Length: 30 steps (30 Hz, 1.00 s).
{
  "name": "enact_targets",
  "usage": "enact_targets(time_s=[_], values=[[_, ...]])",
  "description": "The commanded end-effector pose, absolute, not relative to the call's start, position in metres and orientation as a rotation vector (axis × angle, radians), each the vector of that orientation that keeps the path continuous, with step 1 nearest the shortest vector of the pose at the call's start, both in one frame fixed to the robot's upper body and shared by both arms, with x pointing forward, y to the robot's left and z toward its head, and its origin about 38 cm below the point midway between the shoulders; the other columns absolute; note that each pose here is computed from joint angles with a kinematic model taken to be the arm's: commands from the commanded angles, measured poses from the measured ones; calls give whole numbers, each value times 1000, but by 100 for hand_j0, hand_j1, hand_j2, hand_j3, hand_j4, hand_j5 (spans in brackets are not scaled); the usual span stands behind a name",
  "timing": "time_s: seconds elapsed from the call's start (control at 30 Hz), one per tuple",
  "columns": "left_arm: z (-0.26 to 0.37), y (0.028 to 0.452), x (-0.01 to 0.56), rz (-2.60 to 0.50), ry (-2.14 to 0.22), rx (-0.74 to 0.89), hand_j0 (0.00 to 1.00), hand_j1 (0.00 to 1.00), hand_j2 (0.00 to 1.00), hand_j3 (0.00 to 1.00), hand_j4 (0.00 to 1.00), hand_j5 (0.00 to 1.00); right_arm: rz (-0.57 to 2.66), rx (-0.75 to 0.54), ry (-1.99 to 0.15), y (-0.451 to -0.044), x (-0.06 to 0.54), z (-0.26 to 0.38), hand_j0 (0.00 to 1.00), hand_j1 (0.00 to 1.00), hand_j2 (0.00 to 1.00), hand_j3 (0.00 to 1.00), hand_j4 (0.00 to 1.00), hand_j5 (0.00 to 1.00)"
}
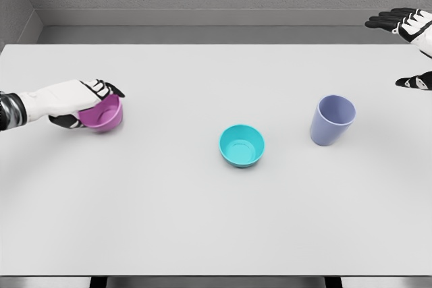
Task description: Stacking bowl and cup with both arms
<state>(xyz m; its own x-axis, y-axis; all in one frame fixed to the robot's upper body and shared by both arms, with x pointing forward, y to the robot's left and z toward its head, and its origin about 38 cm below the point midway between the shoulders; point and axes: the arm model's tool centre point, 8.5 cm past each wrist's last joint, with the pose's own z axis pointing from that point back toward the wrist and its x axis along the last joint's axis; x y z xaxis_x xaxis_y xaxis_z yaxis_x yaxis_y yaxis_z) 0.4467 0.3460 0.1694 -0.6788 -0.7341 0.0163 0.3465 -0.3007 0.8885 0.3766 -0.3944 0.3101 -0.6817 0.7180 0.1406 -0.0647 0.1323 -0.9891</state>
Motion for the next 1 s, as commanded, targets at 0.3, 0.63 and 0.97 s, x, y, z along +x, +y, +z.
enact_targets(time_s=[0.3, 0.63, 0.97], values=[[189, 253, 444, -2062, -1529, 448, 37, 37, 37, 37, 37, 37, 1608, -627, -1794, -395, 376, 310, 100, 100, 100, 100, 100, 100], [196, 139, 427, -2192, -1743, 283, 37, 37, 37, 37, 37, 37, 1608, -627, -1794, -395, 376, 310, 100, 100, 100, 100, 100, 100], [182, 96, 411, -2338, -1730, 169, 37, 37, 37, 37, 37, 37, 1608, -624, -1792, -395, 376, 309, 100, 100, 100, 100, 100, 100]])
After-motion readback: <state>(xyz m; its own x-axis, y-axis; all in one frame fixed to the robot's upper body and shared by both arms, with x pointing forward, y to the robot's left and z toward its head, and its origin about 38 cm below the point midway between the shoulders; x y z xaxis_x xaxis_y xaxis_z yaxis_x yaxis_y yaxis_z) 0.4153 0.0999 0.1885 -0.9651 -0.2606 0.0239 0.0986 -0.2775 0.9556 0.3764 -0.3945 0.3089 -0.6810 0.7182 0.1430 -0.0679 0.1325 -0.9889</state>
